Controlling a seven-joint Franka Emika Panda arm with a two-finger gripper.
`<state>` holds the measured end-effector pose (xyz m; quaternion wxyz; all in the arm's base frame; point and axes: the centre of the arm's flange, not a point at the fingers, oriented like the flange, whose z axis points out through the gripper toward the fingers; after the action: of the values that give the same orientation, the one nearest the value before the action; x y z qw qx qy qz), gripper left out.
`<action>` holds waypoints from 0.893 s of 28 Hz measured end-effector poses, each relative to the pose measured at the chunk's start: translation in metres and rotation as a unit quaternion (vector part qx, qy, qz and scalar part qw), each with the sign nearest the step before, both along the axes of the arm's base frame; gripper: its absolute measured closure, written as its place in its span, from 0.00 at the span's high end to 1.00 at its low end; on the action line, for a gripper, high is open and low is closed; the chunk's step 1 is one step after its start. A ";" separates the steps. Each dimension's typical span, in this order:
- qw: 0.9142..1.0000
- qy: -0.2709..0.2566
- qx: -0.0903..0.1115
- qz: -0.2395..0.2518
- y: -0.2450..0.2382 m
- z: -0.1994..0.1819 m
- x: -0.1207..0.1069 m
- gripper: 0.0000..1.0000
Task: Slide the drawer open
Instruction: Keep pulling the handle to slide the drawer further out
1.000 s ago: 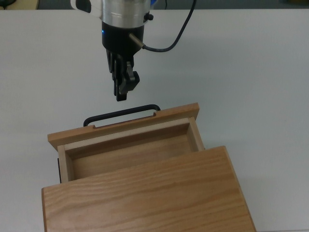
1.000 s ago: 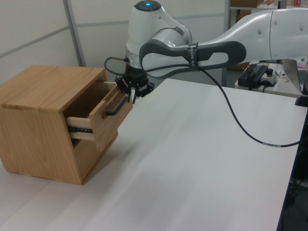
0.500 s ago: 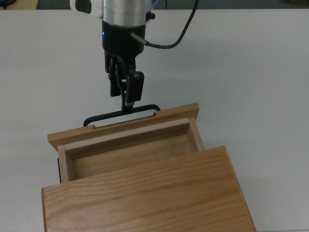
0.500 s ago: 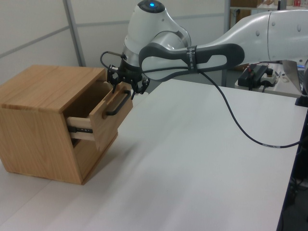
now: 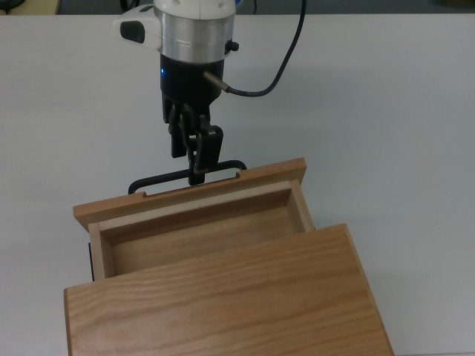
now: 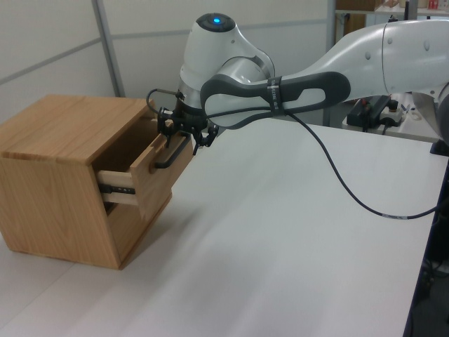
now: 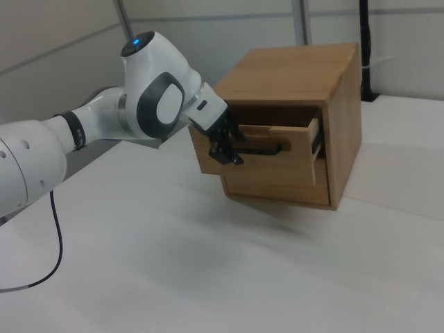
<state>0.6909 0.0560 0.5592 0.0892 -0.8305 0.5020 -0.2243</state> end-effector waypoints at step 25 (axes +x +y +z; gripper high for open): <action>0.997 0.069 -0.022 0.001 -0.006 0.001 -0.020 0.17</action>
<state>0.6710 0.0499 0.5598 0.0365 -0.8465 0.5008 -0.1769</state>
